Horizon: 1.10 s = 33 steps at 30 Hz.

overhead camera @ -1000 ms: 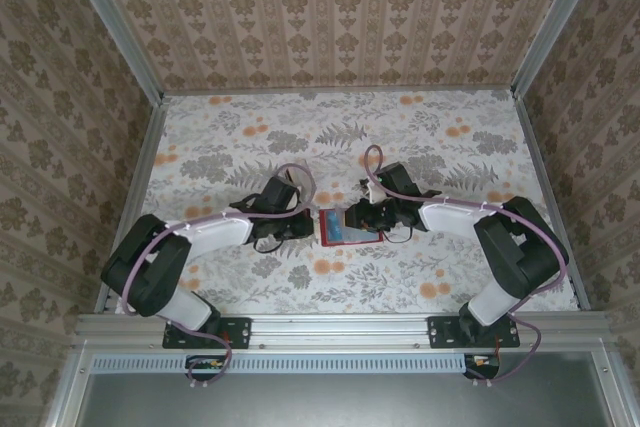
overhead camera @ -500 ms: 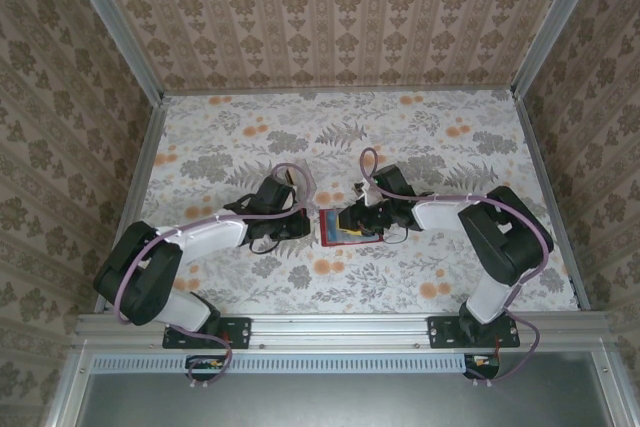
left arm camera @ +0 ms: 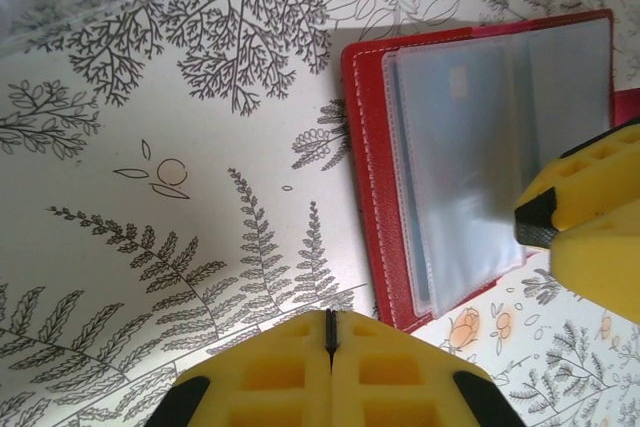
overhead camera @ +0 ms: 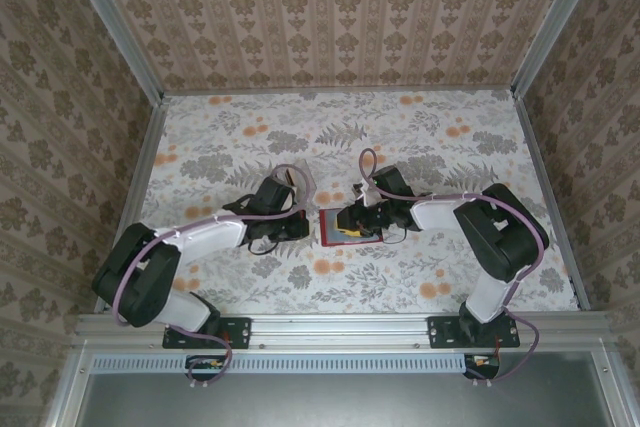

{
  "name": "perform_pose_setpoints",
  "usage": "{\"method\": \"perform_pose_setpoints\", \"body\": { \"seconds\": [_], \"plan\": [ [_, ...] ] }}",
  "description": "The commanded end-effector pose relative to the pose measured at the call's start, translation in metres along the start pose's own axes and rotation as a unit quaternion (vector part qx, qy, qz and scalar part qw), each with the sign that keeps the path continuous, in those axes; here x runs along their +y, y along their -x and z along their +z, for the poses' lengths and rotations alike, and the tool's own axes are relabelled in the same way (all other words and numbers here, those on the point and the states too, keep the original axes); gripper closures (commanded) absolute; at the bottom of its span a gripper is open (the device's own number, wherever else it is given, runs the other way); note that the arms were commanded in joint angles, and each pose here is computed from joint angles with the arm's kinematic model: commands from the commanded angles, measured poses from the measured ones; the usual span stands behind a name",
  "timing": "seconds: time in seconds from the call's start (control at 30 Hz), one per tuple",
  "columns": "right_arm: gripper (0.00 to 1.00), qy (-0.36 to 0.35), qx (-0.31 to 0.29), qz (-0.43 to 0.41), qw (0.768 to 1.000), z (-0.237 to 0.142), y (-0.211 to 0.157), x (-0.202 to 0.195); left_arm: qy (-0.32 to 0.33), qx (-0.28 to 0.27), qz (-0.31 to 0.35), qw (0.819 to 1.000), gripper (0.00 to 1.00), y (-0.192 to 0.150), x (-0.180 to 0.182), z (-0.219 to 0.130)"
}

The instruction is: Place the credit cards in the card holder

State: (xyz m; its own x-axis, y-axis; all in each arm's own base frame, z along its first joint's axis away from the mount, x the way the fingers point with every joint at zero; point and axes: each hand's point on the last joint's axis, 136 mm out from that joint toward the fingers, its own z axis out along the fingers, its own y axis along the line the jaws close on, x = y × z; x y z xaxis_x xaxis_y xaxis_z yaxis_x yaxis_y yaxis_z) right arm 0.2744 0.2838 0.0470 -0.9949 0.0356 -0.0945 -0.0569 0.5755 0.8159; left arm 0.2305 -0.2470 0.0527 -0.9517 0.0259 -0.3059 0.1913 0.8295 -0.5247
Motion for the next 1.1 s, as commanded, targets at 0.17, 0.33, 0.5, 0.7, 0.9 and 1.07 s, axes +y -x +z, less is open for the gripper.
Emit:
{"method": "perform_pose_setpoints", "body": {
  "seconds": [0.17, 0.33, 0.5, 0.7, 0.9, 1.07],
  "plan": [
    [0.58, -0.049, -0.074, -0.092, 0.992, -0.027, 0.018, 0.022, 0.018, -0.093, 0.013, 0.995, 0.84, 0.034, -0.007, -0.057],
    [0.55, -0.042, -0.095, -0.131, 0.986, -0.022, 0.042, 0.051, 0.049, -0.139, -0.026, 0.989, 0.65, 0.052, 0.016, -0.087],
    [0.54, -0.067, -0.1, -0.154, 0.981, 0.001, 0.067, 0.071, 0.082, -0.162, -0.105, 0.978, 0.49, 0.067, 0.062, -0.098],
    [0.53, -0.119, -0.097, -0.175, 0.973, 0.033, 0.093, 0.078, 0.07, -0.171, -0.15, 0.971, 0.44, 0.081, 0.083, -0.105],
    [0.53, -0.188, -0.096, -0.185, 0.96, 0.041, 0.106, 0.076, 0.079, -0.159, -0.158, 0.971, 0.33, 0.074, 0.094, -0.1],
    [0.48, -0.212, -0.091, -0.185, 0.955, 0.053, 0.116, 0.07, 0.103, -0.144, -0.168, 0.97, 0.3, 0.063, 0.112, -0.091]
  ]
}}
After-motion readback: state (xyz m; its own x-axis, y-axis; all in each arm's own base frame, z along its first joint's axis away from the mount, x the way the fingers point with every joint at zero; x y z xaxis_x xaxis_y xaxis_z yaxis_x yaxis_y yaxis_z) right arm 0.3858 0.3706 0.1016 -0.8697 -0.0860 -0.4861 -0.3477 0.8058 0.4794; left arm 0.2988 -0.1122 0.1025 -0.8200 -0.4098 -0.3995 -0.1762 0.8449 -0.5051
